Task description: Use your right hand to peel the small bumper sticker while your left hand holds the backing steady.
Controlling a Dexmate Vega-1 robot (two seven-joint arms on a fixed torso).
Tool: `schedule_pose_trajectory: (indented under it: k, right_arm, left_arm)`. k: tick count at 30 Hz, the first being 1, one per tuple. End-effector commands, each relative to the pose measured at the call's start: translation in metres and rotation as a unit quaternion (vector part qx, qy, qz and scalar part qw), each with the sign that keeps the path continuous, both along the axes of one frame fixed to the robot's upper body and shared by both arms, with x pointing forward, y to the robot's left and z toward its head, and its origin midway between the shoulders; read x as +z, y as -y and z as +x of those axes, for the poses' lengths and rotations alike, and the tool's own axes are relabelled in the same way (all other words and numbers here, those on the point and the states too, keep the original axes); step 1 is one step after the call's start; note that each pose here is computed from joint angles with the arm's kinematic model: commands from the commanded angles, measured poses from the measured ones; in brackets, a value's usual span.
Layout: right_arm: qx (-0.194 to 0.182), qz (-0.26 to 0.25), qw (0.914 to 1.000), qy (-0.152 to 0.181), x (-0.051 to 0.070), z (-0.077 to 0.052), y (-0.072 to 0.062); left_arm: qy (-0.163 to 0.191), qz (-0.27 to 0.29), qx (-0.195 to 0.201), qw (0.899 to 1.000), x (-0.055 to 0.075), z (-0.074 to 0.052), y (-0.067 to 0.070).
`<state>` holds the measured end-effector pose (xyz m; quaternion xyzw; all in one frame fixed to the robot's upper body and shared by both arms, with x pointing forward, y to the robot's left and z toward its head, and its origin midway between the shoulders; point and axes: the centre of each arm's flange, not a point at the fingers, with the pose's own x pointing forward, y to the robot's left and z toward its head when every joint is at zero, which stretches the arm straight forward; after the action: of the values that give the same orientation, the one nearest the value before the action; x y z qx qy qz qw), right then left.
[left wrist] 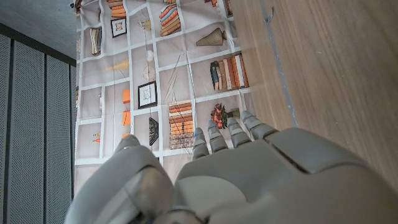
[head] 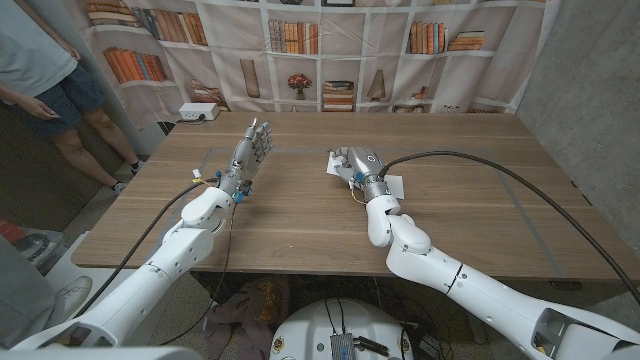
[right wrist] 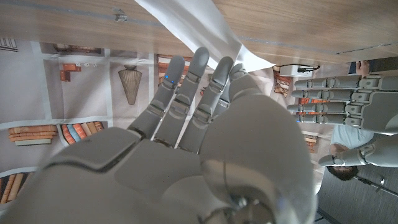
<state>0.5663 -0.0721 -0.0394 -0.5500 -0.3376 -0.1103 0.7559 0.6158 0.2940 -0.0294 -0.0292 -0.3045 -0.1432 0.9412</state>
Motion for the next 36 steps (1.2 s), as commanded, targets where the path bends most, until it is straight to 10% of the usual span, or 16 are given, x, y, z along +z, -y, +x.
schedule_pose_trajectory:
  k: [1,36]
  right_arm:
    - [-0.001,0.017,0.9996,0.023,0.013,0.003,0.008]
    - [-0.004,-0.012,0.9950,0.099,0.044,0.006,0.005]
  left_arm:
    - [0.000,0.031,0.006,1.000,0.006,-0.003,0.007]
    - [0.003,0.128,0.016,0.992,0.019,-0.011,0.028]
